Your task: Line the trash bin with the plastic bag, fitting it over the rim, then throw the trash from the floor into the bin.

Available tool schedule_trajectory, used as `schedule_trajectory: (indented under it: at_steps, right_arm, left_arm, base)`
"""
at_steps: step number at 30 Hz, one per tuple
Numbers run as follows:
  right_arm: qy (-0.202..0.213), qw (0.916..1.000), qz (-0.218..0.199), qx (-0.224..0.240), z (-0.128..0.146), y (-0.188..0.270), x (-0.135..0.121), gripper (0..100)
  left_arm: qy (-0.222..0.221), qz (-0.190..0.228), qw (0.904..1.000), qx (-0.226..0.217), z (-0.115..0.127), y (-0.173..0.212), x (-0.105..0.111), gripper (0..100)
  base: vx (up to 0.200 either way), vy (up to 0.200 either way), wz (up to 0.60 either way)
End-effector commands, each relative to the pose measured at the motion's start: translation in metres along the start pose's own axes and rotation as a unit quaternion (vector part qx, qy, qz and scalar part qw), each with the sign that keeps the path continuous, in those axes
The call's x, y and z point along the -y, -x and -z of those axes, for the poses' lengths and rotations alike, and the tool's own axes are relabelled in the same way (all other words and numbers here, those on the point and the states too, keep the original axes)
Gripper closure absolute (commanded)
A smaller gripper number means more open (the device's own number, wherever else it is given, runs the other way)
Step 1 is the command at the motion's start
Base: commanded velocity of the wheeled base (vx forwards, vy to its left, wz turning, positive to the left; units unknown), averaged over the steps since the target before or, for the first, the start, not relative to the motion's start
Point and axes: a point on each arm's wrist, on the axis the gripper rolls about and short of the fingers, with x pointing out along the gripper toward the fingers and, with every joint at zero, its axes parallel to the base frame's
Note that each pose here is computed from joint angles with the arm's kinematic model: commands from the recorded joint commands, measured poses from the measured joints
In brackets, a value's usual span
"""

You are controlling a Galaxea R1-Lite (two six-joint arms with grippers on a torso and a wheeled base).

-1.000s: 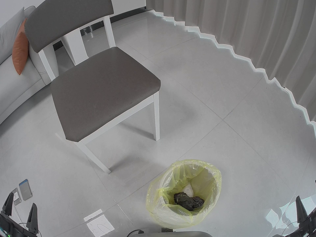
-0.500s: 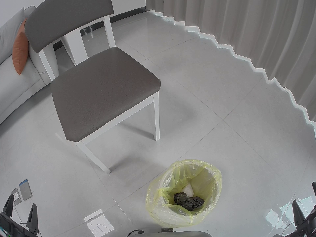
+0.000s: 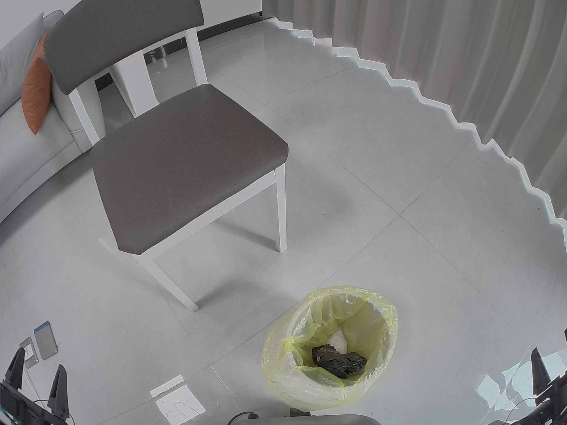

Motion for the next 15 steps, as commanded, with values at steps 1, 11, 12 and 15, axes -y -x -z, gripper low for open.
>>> schedule_trajectory:
  at_steps: [1, 11, 12, 15]
  right_arm:
    - [0.010, 0.9995, -0.028, -0.006, 0.0053, -0.0007, -0.0009, 0]
    - [0.003, 0.9996, -0.026, -0.002, 0.0057, 0.0001, -0.0008, 0]
    - [0.008, 0.9997, -0.025, -0.002, 0.0057, 0.0001, -0.0007, 0]
    - [0.004, 0.9997, -0.025, -0.002, 0.0058, 0.0001, -0.0007, 0]
  left_arm:
    - [-0.008, 0.002, 1.0000, -0.003, 0.0052, -0.0004, 0.0000, 0]
    - [-0.008, 0.002, 1.0000, -0.003, 0.0052, -0.0004, -0.0001, 0]
    - [-0.008, 0.002, 1.0000, -0.003, 0.0052, -0.0004, -0.0001, 0]
    - [-0.008, 0.002, 1.0000, -0.003, 0.0052, -0.0004, 0.0000, 0]
  base:
    - [0.000, 0.000, 0.00]
    - [0.000, 0.000, 0.00]
    - [0.000, 0.000, 0.00]
    - [0.000, 0.000, 0.00]
